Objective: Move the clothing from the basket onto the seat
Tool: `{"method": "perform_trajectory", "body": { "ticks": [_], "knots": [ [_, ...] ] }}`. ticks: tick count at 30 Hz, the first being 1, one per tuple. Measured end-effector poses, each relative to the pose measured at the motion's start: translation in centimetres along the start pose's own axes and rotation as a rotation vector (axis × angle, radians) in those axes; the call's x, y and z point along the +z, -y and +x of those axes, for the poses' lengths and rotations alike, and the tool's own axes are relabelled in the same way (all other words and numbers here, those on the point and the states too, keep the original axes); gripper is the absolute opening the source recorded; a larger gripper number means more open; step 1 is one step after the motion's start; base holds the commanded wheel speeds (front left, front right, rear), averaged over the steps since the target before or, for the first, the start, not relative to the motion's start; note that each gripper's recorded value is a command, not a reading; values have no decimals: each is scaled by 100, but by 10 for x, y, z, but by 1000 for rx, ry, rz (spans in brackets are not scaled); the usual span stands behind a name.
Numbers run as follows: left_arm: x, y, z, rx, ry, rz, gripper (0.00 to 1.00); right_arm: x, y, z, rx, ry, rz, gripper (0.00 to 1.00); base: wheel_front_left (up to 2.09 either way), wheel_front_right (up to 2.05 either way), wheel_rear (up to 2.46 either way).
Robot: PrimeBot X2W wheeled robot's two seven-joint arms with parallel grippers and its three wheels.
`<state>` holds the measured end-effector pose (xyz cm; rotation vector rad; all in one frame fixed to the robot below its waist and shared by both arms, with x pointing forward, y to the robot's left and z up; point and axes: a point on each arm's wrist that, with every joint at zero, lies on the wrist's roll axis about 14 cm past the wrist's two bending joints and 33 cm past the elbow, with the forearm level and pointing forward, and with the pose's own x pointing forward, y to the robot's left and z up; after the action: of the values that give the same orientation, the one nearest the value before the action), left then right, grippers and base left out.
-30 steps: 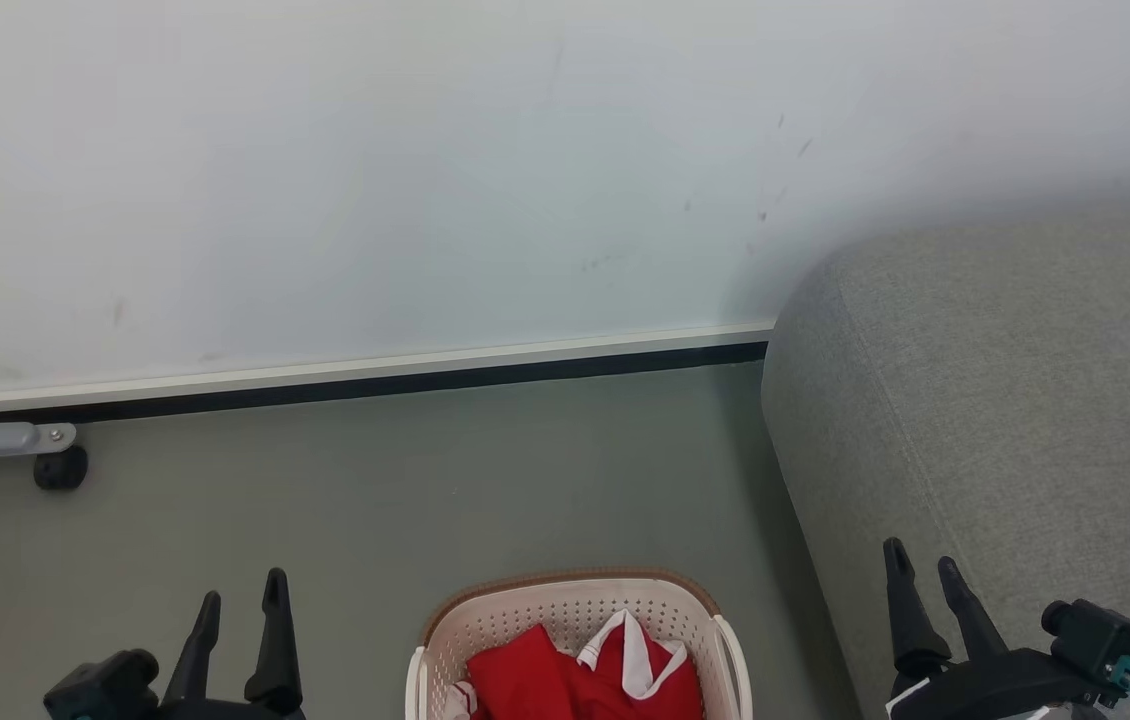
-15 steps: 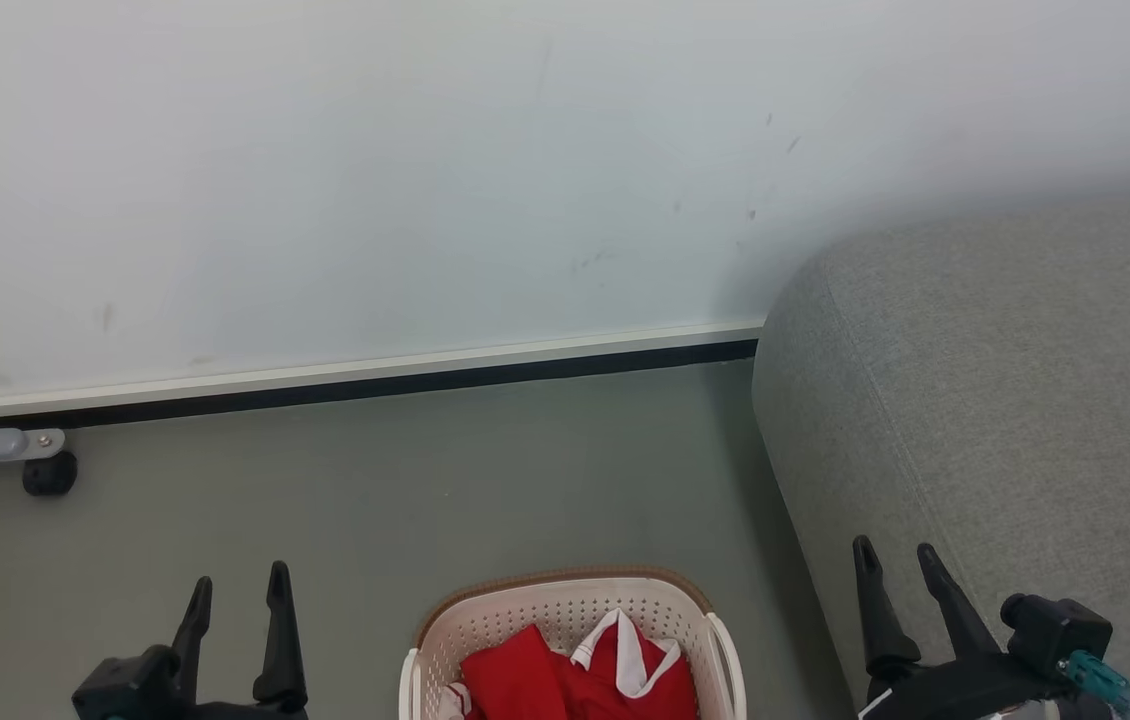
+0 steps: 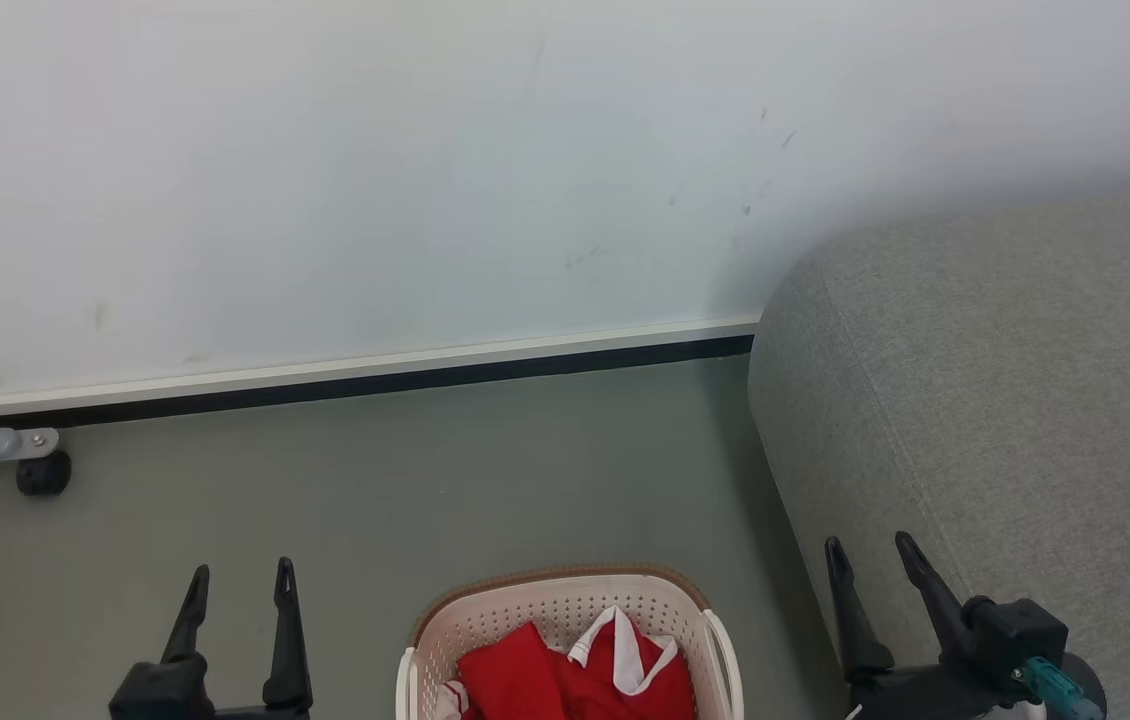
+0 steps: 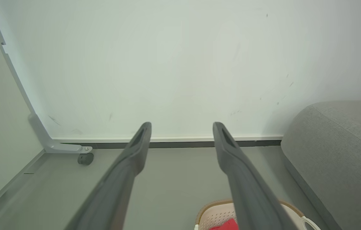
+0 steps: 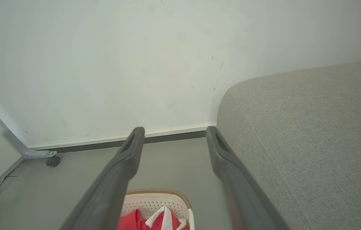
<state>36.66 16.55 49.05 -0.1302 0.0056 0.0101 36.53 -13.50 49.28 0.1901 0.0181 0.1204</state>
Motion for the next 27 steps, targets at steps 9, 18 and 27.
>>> {"method": "perform_trajectory", "body": {
  "ticks": [9, 18, 27],
  "knots": [
    [6, 7, 1, -21, 46, 104, 100, 7, -9, 3, 41, 40, -118, 100, 0, 0, 0],
    [4, 9, 1, -25, 41, 119, 100, 5, -8, 2, 39, 37, -136, 100, 0, 0, 0],
    [0, 10, 0, -31, 30, 104, 100, 5, -4, 2, 28, 35, -136, 100, 0, 0, 0]
  ]
}}
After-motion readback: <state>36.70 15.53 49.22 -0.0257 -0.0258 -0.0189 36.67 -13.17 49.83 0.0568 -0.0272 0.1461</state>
